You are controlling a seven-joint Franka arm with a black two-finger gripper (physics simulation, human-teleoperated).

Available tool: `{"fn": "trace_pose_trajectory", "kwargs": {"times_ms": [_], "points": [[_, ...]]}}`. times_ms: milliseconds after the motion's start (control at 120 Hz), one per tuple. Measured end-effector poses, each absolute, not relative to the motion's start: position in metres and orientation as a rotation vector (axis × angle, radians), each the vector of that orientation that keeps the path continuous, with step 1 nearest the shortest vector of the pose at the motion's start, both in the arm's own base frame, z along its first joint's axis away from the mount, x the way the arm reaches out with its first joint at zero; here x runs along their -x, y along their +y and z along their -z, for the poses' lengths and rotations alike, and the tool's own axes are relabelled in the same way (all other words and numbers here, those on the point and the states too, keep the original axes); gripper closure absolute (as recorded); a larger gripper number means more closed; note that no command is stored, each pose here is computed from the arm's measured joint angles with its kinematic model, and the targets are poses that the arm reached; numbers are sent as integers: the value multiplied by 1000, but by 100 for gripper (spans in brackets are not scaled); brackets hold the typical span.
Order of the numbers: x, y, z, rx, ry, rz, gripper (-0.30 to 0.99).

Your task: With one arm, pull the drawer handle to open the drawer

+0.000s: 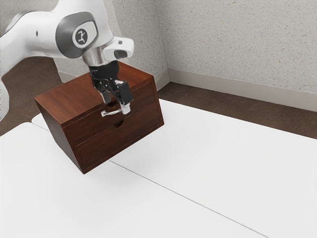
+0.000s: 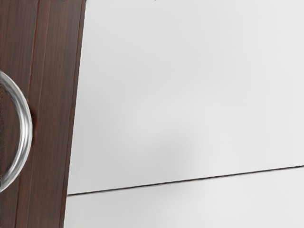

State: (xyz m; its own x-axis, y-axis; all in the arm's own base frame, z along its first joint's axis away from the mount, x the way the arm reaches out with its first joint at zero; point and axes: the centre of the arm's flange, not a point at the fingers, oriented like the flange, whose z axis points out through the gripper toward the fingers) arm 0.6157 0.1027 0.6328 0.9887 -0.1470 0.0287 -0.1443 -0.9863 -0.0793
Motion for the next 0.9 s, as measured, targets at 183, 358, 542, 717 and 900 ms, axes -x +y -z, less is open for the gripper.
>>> {"fn": "trace_pose_trajectory", "kwargs": {"times_ms": [183,358,542,717,900], "points": [[-615,108,-623,3014,244,-5,0],[-619,104,-600,2965,284,-56,0],[-625,104,-589,2921,328,-23,0],[-630,105,-591,2921,354,46,2],[-634,105,-583,2918,380,77,8]]}}
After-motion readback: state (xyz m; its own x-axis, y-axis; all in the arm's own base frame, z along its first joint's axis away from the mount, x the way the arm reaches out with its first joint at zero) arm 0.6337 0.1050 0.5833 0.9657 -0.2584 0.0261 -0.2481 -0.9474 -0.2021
